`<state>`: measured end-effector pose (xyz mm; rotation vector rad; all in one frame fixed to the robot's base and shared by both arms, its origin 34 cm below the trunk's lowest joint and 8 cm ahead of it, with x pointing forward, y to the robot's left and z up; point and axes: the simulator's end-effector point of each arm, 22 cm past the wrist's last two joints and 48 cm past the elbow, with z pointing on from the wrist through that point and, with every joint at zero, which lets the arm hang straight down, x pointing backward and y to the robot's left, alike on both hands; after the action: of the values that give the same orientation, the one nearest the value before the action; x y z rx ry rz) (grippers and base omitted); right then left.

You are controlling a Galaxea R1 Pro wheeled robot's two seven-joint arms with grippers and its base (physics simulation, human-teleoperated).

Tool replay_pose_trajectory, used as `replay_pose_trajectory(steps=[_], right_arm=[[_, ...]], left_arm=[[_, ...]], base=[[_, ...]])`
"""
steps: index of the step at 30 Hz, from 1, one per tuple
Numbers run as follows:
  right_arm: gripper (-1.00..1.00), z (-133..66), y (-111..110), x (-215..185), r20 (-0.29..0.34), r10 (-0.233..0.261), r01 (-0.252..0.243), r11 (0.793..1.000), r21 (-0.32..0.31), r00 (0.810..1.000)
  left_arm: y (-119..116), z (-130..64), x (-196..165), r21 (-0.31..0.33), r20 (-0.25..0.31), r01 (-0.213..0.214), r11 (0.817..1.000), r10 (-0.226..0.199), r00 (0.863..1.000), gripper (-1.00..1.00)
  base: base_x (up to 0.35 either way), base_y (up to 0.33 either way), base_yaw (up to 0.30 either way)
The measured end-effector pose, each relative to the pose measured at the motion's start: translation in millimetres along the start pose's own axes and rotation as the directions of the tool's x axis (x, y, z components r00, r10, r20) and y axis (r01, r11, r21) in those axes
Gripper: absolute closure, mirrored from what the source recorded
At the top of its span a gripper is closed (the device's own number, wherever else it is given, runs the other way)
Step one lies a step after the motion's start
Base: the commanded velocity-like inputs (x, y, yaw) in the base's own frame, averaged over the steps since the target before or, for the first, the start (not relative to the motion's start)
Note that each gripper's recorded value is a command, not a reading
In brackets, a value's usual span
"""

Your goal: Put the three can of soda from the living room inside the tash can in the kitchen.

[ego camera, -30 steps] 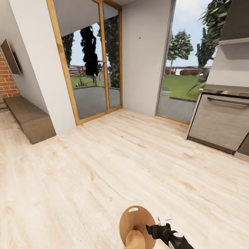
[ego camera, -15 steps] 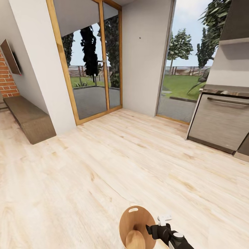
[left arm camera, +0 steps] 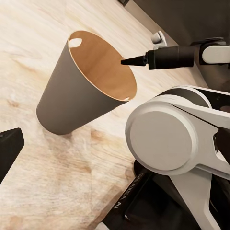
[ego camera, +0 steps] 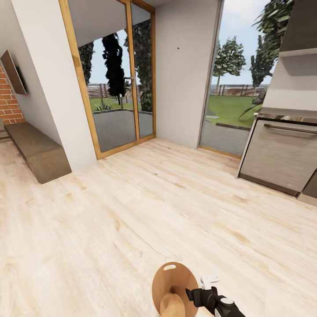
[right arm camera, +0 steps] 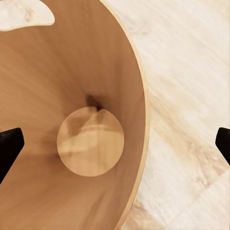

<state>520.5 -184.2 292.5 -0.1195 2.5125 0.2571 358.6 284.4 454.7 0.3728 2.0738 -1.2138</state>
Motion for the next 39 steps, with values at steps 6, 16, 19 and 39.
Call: replay_pose_trajectory(steps=[6,16,19,39], right_arm=[[-1.00,0.1,0.6,0.7,-0.001,0.001,-0.001,1.000,-0.001,1.000],[-1.00,0.2,1.2,1.0,-0.002,0.001,-0.001,1.000,-0.001,1.000],[-1.00,0.4,1.2,1.6,-0.003,0.001,-0.001,1.000,-0.001,1.000],[-1.00,15.3,-1.3,26.6,-0.029,0.008,-0.008,1.000,-0.002,1.000]], left_arm=[[0.0,-0.1,-0.2,0.000,0.001,0.000,1.000,0.000,1.000,-1.00],[-0.1,0.1,-0.3,0.001,0.001,0.000,1.000,0.000,1.000,-1.00],[-0.1,0.1,-0.1,0.001,0.001,0.001,1.000,-0.001,1.000,-1.00],[10.4,4.2,20.2,-0.002,-0.013,0.022,1.000,-0.022,1.000,-1.00]], base=[[0.000,0.000,0.000],[0.000,0.000,0.000],[0.000,0.000,0.000],[0.000,0.000,0.000]])
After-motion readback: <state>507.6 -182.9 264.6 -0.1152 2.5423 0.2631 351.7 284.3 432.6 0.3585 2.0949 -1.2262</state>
